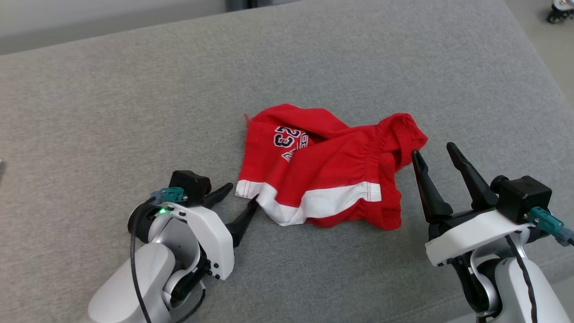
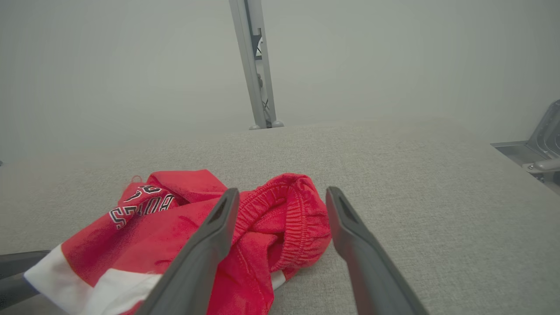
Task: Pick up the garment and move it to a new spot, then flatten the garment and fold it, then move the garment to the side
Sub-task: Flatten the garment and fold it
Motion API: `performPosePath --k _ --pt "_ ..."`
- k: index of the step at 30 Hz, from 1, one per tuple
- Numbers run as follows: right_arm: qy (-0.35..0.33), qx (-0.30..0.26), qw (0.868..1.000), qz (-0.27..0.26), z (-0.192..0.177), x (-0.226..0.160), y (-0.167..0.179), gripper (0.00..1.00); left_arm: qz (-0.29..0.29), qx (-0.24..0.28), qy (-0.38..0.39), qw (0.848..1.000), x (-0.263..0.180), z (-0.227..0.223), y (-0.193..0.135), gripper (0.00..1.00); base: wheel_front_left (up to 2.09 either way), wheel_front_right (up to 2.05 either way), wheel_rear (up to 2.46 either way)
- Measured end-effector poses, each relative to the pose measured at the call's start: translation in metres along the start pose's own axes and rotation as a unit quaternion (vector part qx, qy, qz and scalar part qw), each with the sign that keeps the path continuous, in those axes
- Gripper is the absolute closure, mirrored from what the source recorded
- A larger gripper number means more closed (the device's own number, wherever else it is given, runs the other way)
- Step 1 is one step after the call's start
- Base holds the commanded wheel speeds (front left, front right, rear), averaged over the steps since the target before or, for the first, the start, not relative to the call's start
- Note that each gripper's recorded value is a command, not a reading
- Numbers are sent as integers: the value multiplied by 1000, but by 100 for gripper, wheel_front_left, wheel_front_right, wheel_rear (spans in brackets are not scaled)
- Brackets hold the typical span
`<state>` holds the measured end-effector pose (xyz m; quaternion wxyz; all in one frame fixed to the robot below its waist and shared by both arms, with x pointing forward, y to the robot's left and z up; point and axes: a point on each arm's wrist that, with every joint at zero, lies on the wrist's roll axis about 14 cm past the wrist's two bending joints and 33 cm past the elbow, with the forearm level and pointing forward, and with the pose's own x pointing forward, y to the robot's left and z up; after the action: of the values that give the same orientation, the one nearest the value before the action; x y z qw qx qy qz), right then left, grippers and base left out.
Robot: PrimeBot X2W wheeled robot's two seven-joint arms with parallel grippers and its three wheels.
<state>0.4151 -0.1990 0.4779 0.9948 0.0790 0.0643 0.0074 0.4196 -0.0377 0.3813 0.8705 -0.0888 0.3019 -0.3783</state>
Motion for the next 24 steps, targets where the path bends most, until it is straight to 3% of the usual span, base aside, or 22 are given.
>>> performPosePath --k 2,3,5,11,24 --pt "5 2 1000 -10 -5 -1 -7 0 -6 -5 11 1000 8 -5 2 0 0 0 0" --pt "7 3 1000 -15 -7 -2 -10 0 -8 -4 14 1000 12 -6 3 11 0 0 0" --pt "10 4 1000 -23 -11 -3 -16 0 -14 -5 14 1000 19 -7 3 100 0 0 0" --pt "9 8 999 -32 -12 -3 -22 0 -2 0 -7 1000 20 -2 11 100 0 0 0" --pt "11 3 1000 11 -9 17 7 0 140 -15 -77 987 -58 13 79 100 0 0 0"
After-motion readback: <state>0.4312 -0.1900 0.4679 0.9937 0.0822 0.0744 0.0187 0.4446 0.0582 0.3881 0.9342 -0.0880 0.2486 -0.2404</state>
